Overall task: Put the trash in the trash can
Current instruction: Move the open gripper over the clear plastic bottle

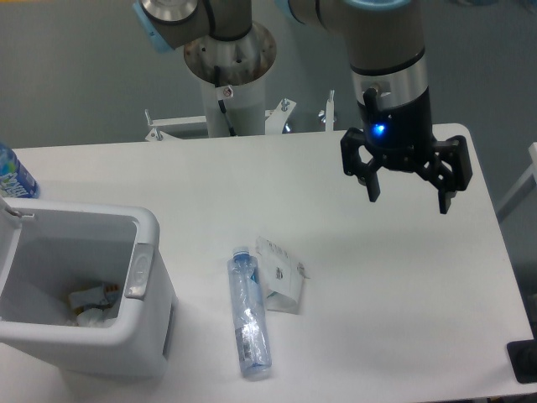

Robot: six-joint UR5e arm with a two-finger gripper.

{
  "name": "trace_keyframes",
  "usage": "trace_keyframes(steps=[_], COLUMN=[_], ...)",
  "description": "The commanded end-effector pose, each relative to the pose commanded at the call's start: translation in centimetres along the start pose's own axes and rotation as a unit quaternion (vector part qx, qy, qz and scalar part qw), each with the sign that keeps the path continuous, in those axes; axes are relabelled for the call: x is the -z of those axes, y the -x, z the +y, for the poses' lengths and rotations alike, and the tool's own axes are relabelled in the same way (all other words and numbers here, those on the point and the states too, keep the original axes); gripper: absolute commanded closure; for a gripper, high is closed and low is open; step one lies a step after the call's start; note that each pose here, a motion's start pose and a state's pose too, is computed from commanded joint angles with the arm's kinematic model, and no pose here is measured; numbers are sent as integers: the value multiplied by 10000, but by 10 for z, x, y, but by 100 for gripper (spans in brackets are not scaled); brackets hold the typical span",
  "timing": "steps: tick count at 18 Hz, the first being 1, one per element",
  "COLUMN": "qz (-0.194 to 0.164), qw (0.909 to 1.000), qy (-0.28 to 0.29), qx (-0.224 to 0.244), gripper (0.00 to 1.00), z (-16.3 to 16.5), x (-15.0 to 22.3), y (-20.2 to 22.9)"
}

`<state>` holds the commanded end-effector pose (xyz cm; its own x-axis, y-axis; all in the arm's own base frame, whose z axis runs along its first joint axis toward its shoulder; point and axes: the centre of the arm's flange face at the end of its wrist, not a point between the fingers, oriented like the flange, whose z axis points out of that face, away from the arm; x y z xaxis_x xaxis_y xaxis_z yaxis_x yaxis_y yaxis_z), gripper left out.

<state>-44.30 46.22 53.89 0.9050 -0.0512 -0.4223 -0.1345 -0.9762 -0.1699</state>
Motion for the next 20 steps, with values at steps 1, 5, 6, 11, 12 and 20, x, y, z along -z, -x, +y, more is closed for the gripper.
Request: trace_keyframes(steps=[1, 5, 6, 11, 12, 20], qz=[7, 41, 38, 50, 67, 729], qw=[10000, 9999, 9996, 9946, 9894, 9610], qy=[4, -11, -21, -226, -361, -985], qx=[15, 168, 268, 1012, 1404, 2480], gripper=[0, 0, 0, 0, 0, 0], z=[0, -1, -1, -12, -17, -65], x=[-1, -5, -5, -28, -37, -89], y=[-1, -4, -3, -11, -16, -40])
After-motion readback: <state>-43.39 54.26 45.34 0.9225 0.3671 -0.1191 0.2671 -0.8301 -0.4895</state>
